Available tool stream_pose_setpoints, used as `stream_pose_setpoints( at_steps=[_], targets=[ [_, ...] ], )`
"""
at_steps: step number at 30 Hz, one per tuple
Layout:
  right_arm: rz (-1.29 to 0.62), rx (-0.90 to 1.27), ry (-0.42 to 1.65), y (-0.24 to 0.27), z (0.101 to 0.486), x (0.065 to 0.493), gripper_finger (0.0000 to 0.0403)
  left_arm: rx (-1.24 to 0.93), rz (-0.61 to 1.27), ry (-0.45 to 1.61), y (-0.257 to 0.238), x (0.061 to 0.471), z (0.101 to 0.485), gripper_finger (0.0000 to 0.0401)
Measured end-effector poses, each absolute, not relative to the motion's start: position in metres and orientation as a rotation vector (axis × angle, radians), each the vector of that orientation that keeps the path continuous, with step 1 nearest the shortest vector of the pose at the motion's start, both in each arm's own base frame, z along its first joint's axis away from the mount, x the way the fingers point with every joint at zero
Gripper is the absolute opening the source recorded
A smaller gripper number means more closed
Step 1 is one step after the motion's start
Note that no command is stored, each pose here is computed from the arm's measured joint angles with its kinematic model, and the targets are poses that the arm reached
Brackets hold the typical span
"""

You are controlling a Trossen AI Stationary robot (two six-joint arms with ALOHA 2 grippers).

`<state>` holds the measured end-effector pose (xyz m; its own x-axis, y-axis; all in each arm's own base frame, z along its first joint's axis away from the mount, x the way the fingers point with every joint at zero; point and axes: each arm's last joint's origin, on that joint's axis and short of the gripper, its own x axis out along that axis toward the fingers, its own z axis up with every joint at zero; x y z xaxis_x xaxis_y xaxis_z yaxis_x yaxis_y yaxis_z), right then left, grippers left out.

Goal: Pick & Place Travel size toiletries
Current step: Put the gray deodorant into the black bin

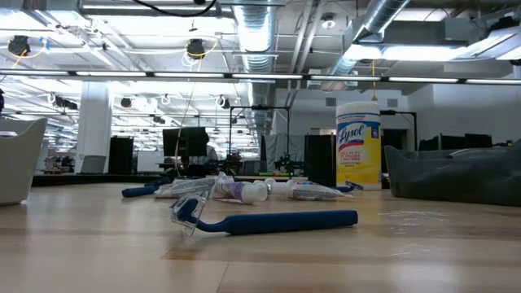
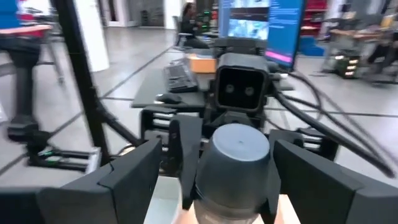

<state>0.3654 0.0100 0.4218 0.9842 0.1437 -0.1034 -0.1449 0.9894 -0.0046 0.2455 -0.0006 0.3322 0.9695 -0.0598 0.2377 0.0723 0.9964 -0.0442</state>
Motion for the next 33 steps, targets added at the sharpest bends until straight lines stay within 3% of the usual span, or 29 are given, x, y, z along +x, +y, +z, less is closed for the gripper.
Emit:
stream_pose_setpoints(
  at_steps=[12,20,28,33],
  targets=[
    [0.332,-0.035,0.104,-0.001,0.421,0.364,0.0301,-0.18,-0.242,-0.195,-0.005,0.25,0.327,0.0205],
    [0.424,0.027,0.129,-0.005,0.421,0.36,0.0301,-0.183,-0.183,-0.2,-0.003,0.252,0.326,0.0206],
    [0.385,0.081,0.216,0.006,0.449,0.304,0.0301,-0.126,-0.097,-0.447,0.007,0.237,0.353,0.0206],
    [0.187,0.105,0.324,0.016,0.458,0.26,0.0301,-0.122,-0.05,-0.589,0.011,0.231,0.37,0.0207]
  ],
)
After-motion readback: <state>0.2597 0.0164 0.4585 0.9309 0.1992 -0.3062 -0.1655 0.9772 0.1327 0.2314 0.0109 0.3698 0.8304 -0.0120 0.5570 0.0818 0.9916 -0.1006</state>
